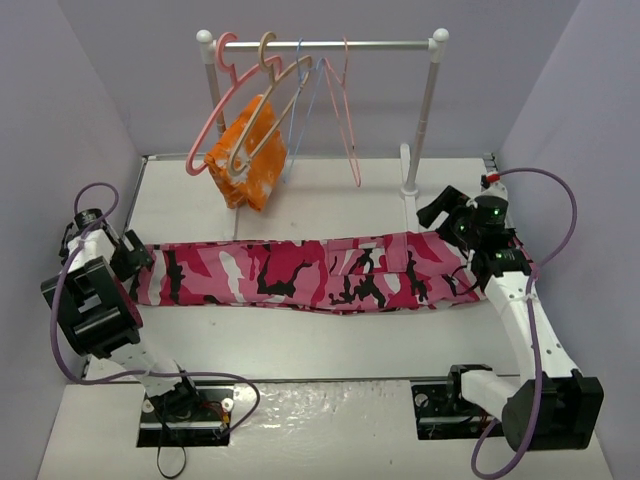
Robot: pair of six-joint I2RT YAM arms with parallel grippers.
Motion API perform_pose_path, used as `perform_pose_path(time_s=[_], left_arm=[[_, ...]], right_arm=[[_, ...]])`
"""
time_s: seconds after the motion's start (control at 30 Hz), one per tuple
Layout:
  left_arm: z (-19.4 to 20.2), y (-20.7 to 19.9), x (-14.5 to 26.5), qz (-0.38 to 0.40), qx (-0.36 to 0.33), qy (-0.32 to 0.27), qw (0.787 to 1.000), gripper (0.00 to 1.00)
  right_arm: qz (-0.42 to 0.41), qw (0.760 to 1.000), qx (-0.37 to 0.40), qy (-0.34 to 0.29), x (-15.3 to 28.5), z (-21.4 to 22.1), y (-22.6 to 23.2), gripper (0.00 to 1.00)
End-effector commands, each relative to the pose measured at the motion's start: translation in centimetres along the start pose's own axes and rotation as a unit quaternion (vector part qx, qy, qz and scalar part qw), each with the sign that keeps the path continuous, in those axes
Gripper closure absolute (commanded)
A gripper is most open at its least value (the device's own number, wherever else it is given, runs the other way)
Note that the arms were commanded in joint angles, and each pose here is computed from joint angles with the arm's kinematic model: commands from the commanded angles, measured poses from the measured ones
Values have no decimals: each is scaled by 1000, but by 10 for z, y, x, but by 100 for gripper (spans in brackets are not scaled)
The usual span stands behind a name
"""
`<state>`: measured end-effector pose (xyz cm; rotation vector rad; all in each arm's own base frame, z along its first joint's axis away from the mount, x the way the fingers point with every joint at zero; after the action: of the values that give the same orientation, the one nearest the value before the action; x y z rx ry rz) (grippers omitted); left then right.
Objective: Place the trousers on the hanger
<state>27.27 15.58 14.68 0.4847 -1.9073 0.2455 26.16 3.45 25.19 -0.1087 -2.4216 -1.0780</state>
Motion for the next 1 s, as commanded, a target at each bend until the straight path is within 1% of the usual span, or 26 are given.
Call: perform_pose_path(time_s=[0.0, 0.1, 0.17, 0.3, 0.43, 0.47, 0.53, 0.57, 0.6, 0.67, 0.7, 0.77, 0.87, 0.93, 0.97], left_arm=[[-17, -2, -3, 35, -31, -13, 999, 9], [-10, -5, -17, 61, -33, 15, 997, 9], [-4, -9, -22, 77, -30, 28, 996, 9], [4, -10, -30, 81, -27, 53, 995, 9], [5, -13, -36, 93, -27, 65, 993, 17], [7, -13, -39, 95, -25, 74, 992, 21], [11, -14, -42, 99, -27, 86, 991, 35], [13, -14, -43, 101, -28, 91, 990, 44], [14, -16, -43, 103, -31, 90, 990, 61], [16, -17, -41, 103, -32, 79, 991, 85], [17, -18, -40, 104, -32, 76, 991, 92], [18, -20, -35, 111, -31, 71, 991, 100], [12, -22, -22, 119, -22, 53, 991, 100], [6, -22, -4, 119, -14, 33, 992, 100], [0, -21, 13, 120, -8, 9, 993, 100]], right_arm=[[-54, 997, 35, 29, 11, 13, 1, 18], [-64, 997, 42, 22, 18, 14, 2, 18], [-55, 997, 44, 24, 19, 16, -1, 18], [-48, 997, 47, 27, 20, 17, -3, 18], [-45, 998, 46, 29, 20, 19, -6, 18], [-44, 998, 46, 28, 21, 19, -6, 18], [-42, 998, 45, 26, 21, 19, -6, 18], [-42, 998, 45, 25, 21, 18, -6, 18], [-42, 998, 46, 25, 21, 19, -6, 18], [-42, 998, 44, 24, 21, 18, -6, 18], [-42, 998, 42, 25, 21, 19, -6, 18], [-43, 998, 38, 27, 22, 19, -6, 18], [-45, 998, 28, 35, 25, 23, -6, 18], [-50, 998, 23, 38, 27, 23, -5, 18], [-51, 998, 24, 39, 29, 23, -4, 18]])
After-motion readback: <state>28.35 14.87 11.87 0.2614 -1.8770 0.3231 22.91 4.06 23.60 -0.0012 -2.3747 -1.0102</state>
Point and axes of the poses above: each gripper's point midway between its finger pads, its own x axis back along the fingers, its own y axis along the line the jaws close on, z = x × y, the point moved 10 cm from there along x, back along the fingers, and after that the axes turned 14 degrees about -x, right-handed, at the moved point
